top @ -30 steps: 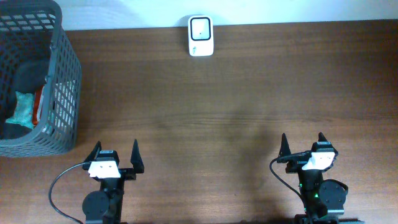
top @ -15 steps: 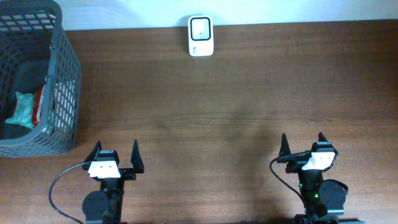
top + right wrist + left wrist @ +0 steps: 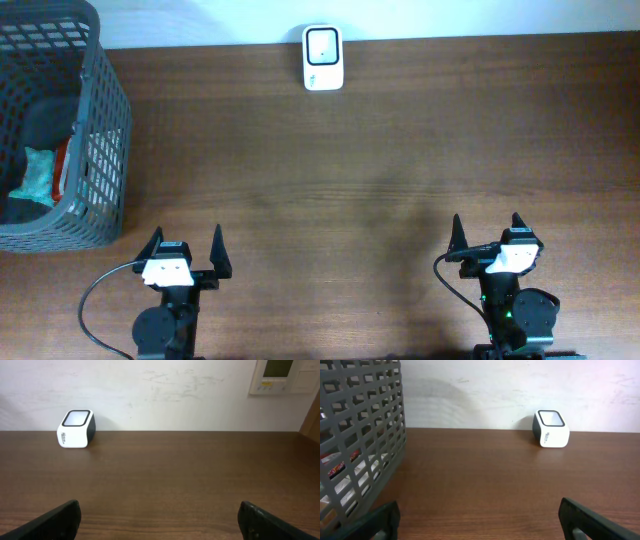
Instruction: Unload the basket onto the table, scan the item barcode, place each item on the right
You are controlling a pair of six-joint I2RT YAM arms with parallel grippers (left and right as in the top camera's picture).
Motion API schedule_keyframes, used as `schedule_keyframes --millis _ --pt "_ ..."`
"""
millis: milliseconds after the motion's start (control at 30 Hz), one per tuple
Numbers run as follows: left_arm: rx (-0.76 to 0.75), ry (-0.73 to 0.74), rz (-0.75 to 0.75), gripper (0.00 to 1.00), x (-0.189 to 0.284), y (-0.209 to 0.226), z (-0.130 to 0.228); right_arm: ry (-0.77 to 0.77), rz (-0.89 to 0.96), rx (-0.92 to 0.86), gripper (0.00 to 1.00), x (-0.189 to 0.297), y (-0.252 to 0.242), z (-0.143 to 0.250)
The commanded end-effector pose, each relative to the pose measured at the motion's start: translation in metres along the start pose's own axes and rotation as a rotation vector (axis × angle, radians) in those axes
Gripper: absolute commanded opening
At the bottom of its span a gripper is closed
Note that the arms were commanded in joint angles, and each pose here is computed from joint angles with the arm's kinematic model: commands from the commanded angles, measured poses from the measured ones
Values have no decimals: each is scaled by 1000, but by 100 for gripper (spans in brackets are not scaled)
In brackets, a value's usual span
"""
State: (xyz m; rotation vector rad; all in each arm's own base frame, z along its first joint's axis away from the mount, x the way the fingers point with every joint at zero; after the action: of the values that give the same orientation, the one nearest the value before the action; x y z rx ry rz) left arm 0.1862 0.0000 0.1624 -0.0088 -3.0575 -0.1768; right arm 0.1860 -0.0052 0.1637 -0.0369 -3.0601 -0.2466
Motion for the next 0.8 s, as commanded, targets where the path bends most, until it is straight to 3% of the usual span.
schedule_keyframes --millis 0,633,667,767 --pt "-20 3 -8 99 0 1 2 1 13 -7 99 0 -2 3" --pt "-19 3 -8 99 0 1 2 1 13 -7 99 0 -2 3" --pt "-17 0 10 99 0 -1 1 1 13 -7 99 0 -2 3" --pt "77 -77 284 99 5 -31 -13 1 13 -7 99 0 -2 3"
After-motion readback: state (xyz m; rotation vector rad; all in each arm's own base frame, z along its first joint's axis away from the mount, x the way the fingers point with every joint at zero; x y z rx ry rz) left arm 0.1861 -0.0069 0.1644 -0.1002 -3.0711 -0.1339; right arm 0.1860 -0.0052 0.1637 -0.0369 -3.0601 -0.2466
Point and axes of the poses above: each gripper's point midway between its finger pads, its own x axis back along the fingers, its own y axis along the line the jaws close on, z = x × y, the point moved 6 cm from there along x, back along the fingers, and after that the axes turned 9 degrees about -x, right-handed, at the moved point
